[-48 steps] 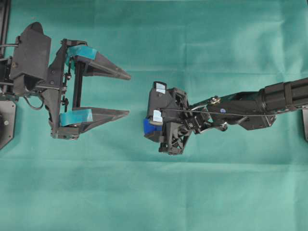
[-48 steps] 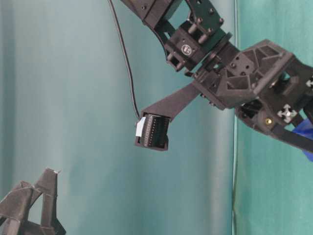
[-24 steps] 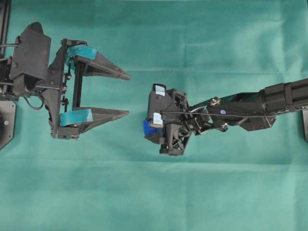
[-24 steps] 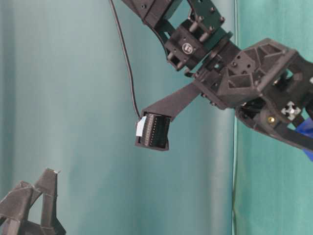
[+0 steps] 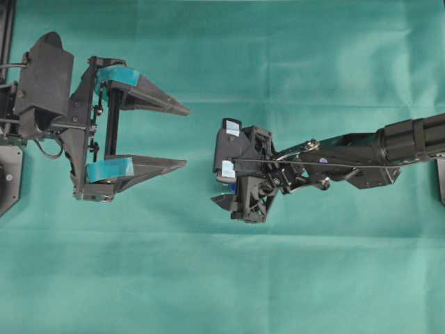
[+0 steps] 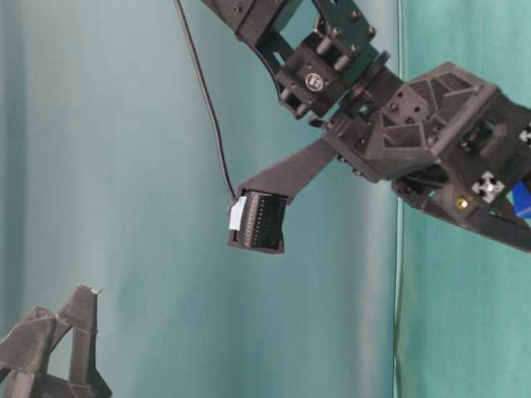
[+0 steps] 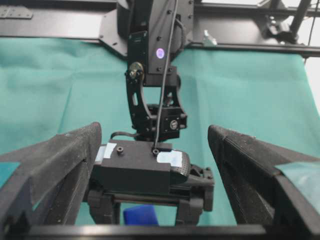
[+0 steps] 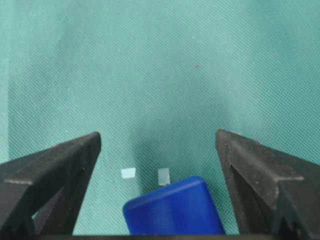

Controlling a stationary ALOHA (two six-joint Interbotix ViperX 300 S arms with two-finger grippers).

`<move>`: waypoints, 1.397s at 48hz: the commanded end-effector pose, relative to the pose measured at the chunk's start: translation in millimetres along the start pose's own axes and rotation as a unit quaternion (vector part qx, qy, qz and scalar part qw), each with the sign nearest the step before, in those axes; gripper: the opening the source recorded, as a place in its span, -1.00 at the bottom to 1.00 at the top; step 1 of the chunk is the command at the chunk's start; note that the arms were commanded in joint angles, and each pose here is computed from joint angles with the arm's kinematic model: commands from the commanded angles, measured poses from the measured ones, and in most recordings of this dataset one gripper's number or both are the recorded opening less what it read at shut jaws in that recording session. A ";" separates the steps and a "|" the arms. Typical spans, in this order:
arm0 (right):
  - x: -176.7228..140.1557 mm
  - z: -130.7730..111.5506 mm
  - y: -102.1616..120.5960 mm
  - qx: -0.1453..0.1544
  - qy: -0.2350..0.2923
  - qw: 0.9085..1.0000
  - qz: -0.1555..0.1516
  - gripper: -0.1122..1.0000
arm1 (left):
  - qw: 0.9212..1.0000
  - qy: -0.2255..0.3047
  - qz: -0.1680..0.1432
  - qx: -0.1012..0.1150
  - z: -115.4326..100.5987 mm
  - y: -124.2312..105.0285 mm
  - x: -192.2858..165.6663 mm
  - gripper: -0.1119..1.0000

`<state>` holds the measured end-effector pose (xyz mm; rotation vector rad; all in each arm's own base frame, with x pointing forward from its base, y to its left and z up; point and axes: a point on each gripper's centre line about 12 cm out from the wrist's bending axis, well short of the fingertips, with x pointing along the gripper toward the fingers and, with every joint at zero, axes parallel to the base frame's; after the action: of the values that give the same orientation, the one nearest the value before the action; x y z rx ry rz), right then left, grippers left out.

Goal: Handover the blue block to the right arm after grasping it with the left arm, then place it in the designated position.

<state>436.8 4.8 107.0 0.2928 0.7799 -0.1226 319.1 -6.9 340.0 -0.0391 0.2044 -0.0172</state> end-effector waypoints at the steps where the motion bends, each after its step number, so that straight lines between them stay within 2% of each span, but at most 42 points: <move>1: -13.2 22.0 7.8 0.002 -0.031 0.999 0.011 0.85 | 1.000 -0.016 0.000 -0.001 11.4 0.0 -1.6 0.98; 12: -20.7 29.4 10.6 0.000 -0.042 0.999 0.014 0.86 | 1.000 -0.016 0.000 -0.001 11.4 0.0 -1.6 0.98; 19: -37.1 39.6 12.3 -0.005 -0.051 0.999 0.003 0.86 | 1.000 -0.016 0.000 -0.001 11.4 0.0 -1.6 0.98; 30: -77.4 59.3 10.5 -0.016 -0.070 0.997 -0.031 0.86 | 1.000 -0.016 0.000 0.000 11.4 0.0 -1.6 0.98; 46: -135.3 84.0 11.7 -0.019 -0.115 0.992 -0.051 0.85 | 1.000 -0.016 0.000 -0.001 11.4 0.0 -1.6 0.98; 67: -221.3 103.8 10.9 -0.024 -0.197 0.979 -0.054 0.85 | 1.000 -0.017 0.000 -0.001 12.1 0.0 -1.6 0.98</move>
<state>363.0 -16.7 315.2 0.1748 0.4602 -0.2656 319.1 -6.9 340.0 -0.0391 0.2044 -0.0172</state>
